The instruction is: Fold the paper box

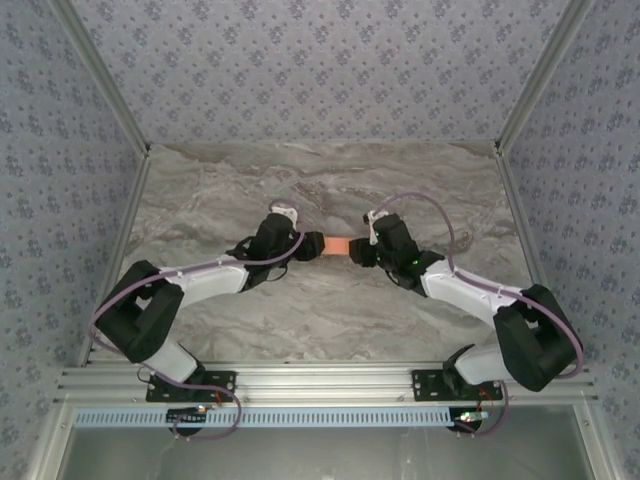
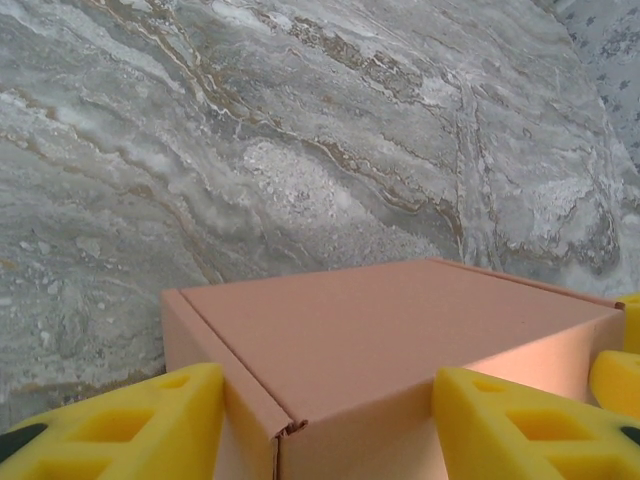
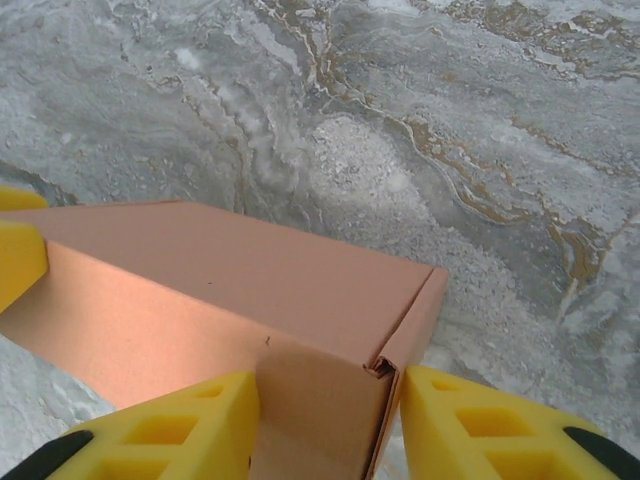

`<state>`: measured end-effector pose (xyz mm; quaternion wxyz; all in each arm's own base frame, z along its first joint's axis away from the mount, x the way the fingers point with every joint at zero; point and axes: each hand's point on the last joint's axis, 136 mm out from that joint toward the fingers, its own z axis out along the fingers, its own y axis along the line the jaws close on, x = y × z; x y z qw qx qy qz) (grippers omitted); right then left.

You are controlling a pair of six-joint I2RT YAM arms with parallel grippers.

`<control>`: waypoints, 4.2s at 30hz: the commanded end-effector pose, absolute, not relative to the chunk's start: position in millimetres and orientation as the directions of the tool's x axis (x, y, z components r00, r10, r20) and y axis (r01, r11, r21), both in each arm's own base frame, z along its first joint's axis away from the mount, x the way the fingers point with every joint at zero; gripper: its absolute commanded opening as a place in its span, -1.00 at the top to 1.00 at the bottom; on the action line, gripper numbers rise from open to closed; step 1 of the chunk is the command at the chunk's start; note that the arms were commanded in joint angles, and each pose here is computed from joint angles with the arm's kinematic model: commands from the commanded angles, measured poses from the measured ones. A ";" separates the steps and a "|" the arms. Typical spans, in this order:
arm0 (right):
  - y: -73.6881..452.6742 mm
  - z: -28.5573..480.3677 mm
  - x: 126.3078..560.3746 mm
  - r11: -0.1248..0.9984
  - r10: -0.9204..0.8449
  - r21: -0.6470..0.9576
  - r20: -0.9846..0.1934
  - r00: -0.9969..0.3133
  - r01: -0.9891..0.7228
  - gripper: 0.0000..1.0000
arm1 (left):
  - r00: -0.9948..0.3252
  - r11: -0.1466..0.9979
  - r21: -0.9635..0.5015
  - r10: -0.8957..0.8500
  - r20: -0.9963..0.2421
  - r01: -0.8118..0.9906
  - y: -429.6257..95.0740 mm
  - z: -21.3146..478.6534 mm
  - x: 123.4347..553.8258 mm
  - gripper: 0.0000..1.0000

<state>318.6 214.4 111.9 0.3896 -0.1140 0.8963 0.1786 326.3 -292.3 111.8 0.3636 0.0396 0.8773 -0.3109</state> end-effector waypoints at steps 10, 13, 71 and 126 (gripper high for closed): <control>217.0 53.9 271.1 0.898 -0.172 0.204 -0.653 -0.737 -0.390 0.06 | -0.833 0.820 -0.507 -0.068 -0.549 0.267 -299.5 43.2 281.9 -0.15; 210.9 54.7 270.0 0.908 -0.179 0.181 -0.647 -0.741 -0.378 0.04 | -0.829 0.825 -0.495 -0.061 -0.556 0.272 -298.1 45.2 282.6 -0.17; -18.9 153.6 293.4 0.931 0.114 -0.049 -0.903 -0.415 0.362 -0.98 | -0.267 0.934 -0.110 -0.208 -0.941 -0.340 22.6 165.0 300.6 -0.98; -31.9 83.6 385.9 0.984 0.002 -0.068 -0.921 -0.389 0.166 -0.98 | -0.376 0.995 -0.008 -0.044 -0.926 -0.097 18.9 89.2 396.6 -0.99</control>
